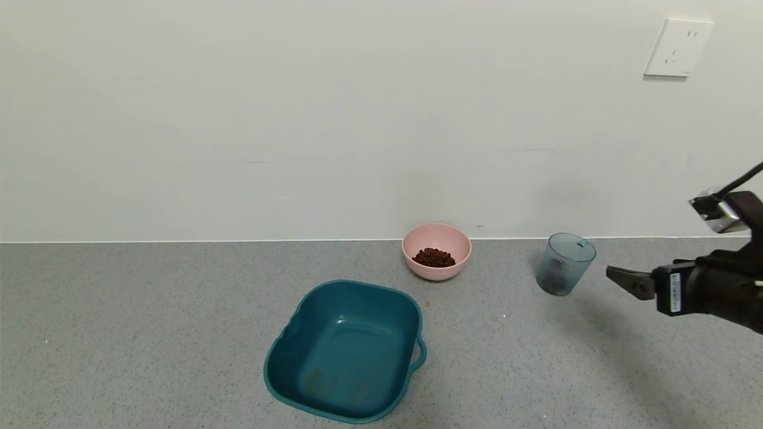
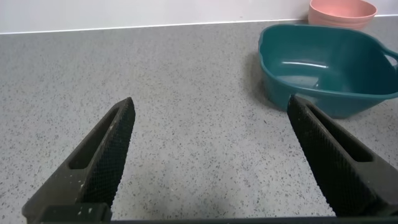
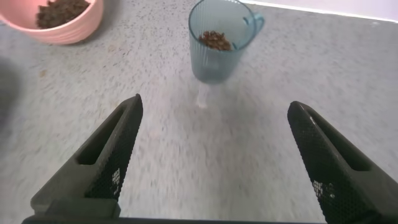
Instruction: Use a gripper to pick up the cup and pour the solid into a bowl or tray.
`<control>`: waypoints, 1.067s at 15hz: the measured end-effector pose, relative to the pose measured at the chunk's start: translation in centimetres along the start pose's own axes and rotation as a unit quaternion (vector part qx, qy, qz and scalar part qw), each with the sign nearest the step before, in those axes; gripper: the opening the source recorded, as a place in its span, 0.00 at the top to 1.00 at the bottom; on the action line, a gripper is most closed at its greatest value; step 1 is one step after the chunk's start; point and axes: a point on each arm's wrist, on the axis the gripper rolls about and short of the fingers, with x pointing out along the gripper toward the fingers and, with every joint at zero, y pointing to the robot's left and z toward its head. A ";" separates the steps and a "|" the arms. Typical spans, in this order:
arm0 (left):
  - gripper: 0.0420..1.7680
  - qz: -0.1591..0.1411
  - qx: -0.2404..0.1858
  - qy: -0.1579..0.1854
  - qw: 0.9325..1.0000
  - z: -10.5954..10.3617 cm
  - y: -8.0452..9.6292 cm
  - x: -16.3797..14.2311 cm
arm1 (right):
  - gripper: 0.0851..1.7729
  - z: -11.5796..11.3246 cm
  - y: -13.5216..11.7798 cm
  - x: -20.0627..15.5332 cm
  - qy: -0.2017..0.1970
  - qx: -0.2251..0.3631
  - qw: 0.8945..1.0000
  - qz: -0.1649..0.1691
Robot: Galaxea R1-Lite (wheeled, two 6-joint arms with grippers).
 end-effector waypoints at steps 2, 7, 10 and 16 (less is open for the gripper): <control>0.00 0.000 0.000 0.000 1.000 0.0 0.0 0.0 | 0.04 0.0 -0.5 -4.0 -0.001 0.000 1.000 -0.006; 0.00 0.000 0.000 0.000 1.000 0.0 0.0 0.0 | 0.04 -2.1 -1.8 -14.0 -0.039 0.008 0.998 -0.041; 0.00 0.000 0.000 0.000 1.000 0.0 0.0 0.0 | 0.04 -4.6 -2.3 -19.4 -0.079 0.015 0.995 -0.055; 0.00 0.000 0.000 0.000 1.000 0.0 0.0 0.0 | 0.04 -9.4 -2.0 -25.9 -0.176 0.020 0.977 -0.120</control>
